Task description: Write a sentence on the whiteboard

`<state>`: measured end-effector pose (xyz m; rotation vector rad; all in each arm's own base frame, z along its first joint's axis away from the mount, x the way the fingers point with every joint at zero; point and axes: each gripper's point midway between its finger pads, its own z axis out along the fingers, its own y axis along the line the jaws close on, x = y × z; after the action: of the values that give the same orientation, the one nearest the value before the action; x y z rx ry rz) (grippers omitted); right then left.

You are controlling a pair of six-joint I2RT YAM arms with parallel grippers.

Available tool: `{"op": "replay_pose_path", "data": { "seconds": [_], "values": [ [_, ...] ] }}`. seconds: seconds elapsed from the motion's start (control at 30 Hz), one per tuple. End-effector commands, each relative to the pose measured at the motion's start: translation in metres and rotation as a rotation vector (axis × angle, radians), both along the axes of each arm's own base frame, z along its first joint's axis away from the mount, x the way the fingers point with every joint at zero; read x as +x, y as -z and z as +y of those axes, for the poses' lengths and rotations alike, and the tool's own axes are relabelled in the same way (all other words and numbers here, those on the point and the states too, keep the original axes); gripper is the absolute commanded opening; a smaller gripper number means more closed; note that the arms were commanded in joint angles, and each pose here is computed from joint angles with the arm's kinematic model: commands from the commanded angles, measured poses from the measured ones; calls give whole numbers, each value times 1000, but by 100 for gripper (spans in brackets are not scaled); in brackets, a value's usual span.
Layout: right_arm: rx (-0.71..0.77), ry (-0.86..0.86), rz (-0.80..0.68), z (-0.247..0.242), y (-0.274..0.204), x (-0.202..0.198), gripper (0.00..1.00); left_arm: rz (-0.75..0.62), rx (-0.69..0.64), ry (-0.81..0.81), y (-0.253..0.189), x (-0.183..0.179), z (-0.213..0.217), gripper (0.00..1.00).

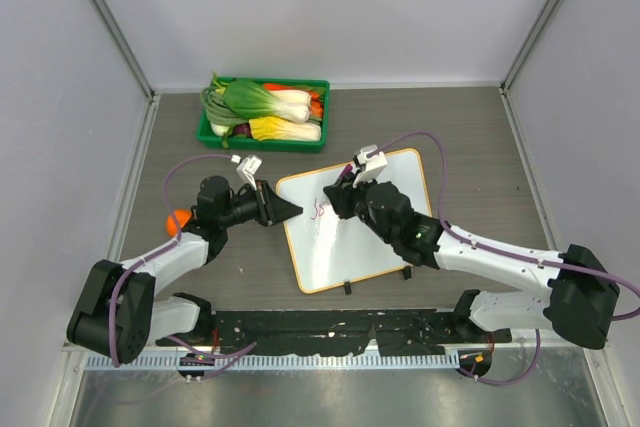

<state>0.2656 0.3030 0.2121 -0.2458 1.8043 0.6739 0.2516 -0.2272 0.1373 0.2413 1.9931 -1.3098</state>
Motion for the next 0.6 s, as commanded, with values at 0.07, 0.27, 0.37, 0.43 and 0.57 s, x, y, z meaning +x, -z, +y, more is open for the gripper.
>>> {"op": "replay_pose_path", "data": {
  "seconds": [0.07, 0.27, 0.37, 0.43, 0.57],
  "values": [
    [49, -3, -45, -3, -27, 1, 1, -31, 167, -71, 41, 7, 19, 0],
    [59, -6, -39, -10, -29, -1, 1, -31, 166, -70, 40, 6, 19, 0],
    [65, 4, -40, -16, -31, 1, 1, -31, 167, -73, 40, 6, 19, 0],
    [64, 7, -41, -18, -30, 0, 1, -35, 167, -72, 40, 6, 19, 0],
    [65, 25, -44, -23, -30, 3, 1, -31, 169, -73, 41, 7, 19, 0]
  ]
}}
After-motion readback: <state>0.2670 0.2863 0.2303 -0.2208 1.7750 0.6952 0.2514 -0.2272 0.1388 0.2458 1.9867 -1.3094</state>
